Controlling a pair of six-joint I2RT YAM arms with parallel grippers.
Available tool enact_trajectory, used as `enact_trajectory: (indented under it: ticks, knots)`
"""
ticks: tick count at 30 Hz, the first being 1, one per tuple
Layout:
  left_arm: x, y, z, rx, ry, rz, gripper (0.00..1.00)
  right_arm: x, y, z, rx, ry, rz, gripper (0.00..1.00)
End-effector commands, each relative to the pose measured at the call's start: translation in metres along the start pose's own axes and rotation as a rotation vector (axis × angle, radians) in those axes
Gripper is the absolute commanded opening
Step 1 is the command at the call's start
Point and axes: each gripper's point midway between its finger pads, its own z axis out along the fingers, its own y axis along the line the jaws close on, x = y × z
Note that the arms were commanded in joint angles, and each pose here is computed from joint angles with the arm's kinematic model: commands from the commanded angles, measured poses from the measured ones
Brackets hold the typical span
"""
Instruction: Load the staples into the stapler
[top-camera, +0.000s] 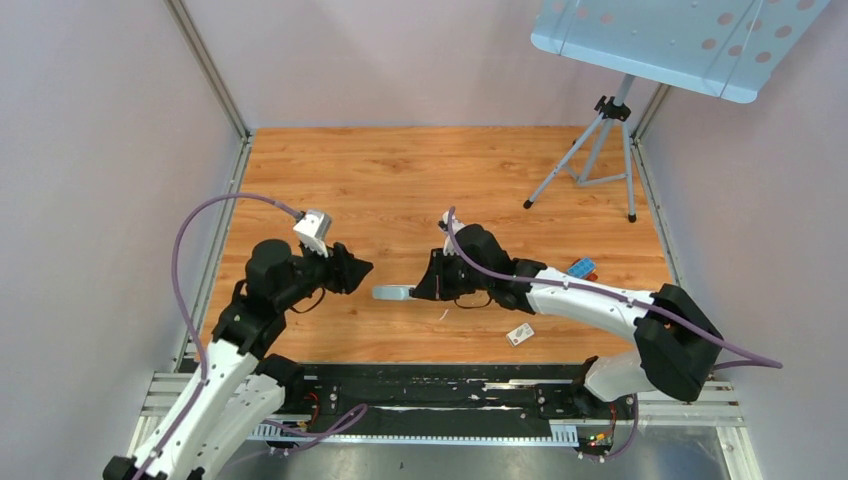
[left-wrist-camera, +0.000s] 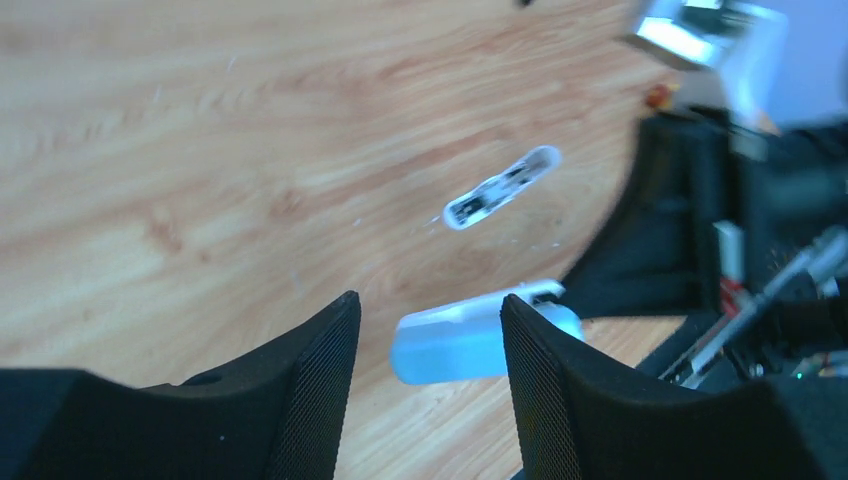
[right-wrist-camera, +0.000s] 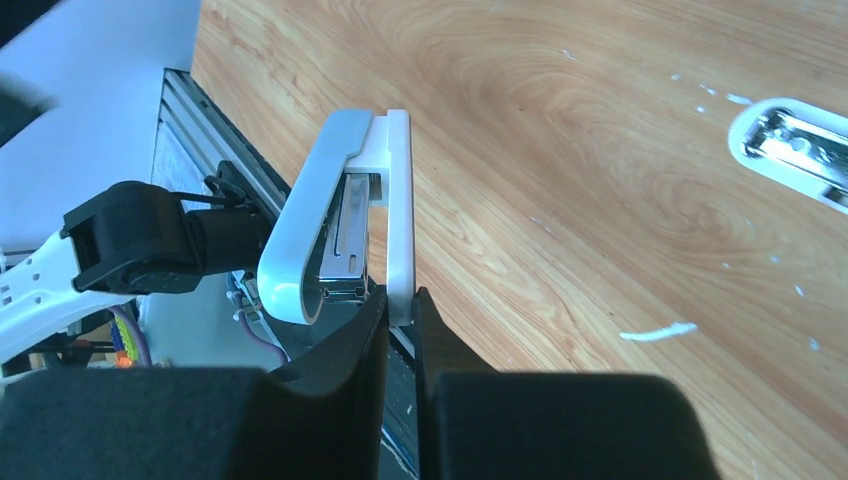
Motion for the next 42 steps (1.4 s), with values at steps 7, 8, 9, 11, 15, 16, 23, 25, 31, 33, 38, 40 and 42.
enact_trajectory:
  ticks: [7, 8, 9, 11, 15, 16, 23, 25, 31, 33, 38, 40, 42]
  knots:
    - [-0.026, -0.083, -0.056, 0.471, -0.288, 0.790, 0.58, 0.001, -0.001, -0.034, 0.006, 0.113, -0.001, 0.00]
    - [-0.020, -0.082, -0.054, 0.486, -0.260, 0.818, 0.58, 0.001, 0.001, -0.035, 0.003, 0.114, -0.007, 0.00]
    - [-0.015, -0.081, -0.051, 0.499, -0.235, 0.845, 0.58, 0.001, 0.002, -0.037, -0.001, 0.117, -0.010, 0.00]
    - [-0.003, -0.081, -0.047, 0.524, -0.179, 0.883, 0.58, 0.001, 0.005, -0.040, -0.011, 0.117, -0.017, 0.00]
    - [0.015, -0.091, -0.041, 0.592, -0.134, 0.938, 0.61, 0.001, 0.008, -0.043, -0.027, 0.125, -0.027, 0.00]
    - [0.018, -0.094, -0.039, 0.602, -0.125, 0.945, 0.61, 0.001, 0.009, -0.044, -0.030, 0.125, -0.030, 0.00]
    - [0.054, -0.108, -0.008, 0.595, -0.003, 1.016, 0.63, 0.000, 0.012, -0.047, -0.033, 0.122, -0.029, 0.00]
    - [0.064, -0.113, 0.001, 0.587, 0.029, 1.051, 0.64, 0.000, 0.013, -0.048, -0.035, 0.119, -0.028, 0.00]
    - [0.074, -0.118, 0.024, 0.538, 0.081, 1.086, 0.65, 0.002, 0.013, -0.051, -0.038, 0.118, -0.023, 0.00]
    - [0.075, -0.118, 0.028, 0.529, 0.081, 1.086, 0.65, 0.002, 0.013, -0.052, -0.041, 0.117, -0.024, 0.00]
    - [0.076, -0.117, 0.031, 0.517, 0.081, 1.079, 0.56, 0.003, 0.014, -0.054, -0.045, 0.116, -0.026, 0.00]
    - [0.074, -0.117, 0.031, 0.509, 0.065, 1.074, 0.50, 0.003, 0.014, -0.054, -0.047, 0.115, -0.030, 0.00]
    - [0.071, -0.116, 0.030, 0.499, 0.052, 1.068, 0.38, 0.005, 0.012, -0.054, -0.044, 0.117, -0.032, 0.00]
